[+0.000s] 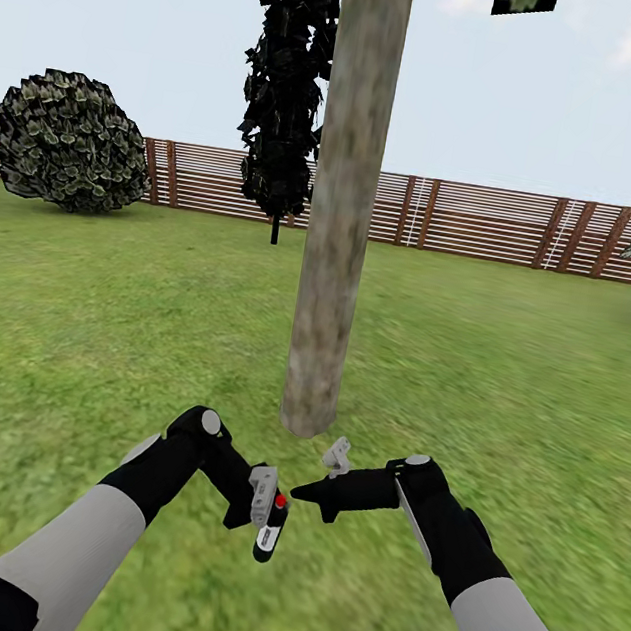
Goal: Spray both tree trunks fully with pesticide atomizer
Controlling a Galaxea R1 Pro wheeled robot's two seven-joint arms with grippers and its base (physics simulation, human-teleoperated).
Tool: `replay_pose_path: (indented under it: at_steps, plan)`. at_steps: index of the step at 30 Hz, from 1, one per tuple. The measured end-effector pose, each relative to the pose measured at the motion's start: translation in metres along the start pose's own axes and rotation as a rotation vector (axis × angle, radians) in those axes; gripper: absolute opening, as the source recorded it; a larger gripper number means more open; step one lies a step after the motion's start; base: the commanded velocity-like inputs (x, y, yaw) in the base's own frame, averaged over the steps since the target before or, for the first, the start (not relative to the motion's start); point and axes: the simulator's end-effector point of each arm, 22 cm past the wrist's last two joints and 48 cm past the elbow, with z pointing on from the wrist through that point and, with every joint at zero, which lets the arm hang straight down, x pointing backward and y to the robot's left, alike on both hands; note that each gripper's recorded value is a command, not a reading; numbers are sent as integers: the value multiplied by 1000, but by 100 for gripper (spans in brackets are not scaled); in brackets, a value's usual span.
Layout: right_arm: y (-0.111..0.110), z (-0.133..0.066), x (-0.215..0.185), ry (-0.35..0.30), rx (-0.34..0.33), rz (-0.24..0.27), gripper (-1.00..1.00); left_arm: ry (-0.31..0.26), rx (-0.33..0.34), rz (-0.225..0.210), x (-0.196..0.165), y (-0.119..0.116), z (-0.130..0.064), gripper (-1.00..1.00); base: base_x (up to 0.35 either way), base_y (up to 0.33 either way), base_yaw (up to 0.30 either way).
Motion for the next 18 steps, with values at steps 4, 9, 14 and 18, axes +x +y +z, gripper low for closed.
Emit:
replay_pose_path:
  at_steps: [4,9,14,18]
  plan:
    - [0,0,0,0,0,0,-100,-1,1,2,-1,0,0,-100,0,0,0]
    - [0,0,0,0,0,0,-100,-2,0,2,-2,0,0,-100,0,0,0]
    - [0,0,0,0,-1,-1,-100,-11,0,13,-10,1,0,-100,0,0,0]
    - [0,0,0,0,0,-1,-100,-12,-2,16,-12,2,0,-100,0,0,0]
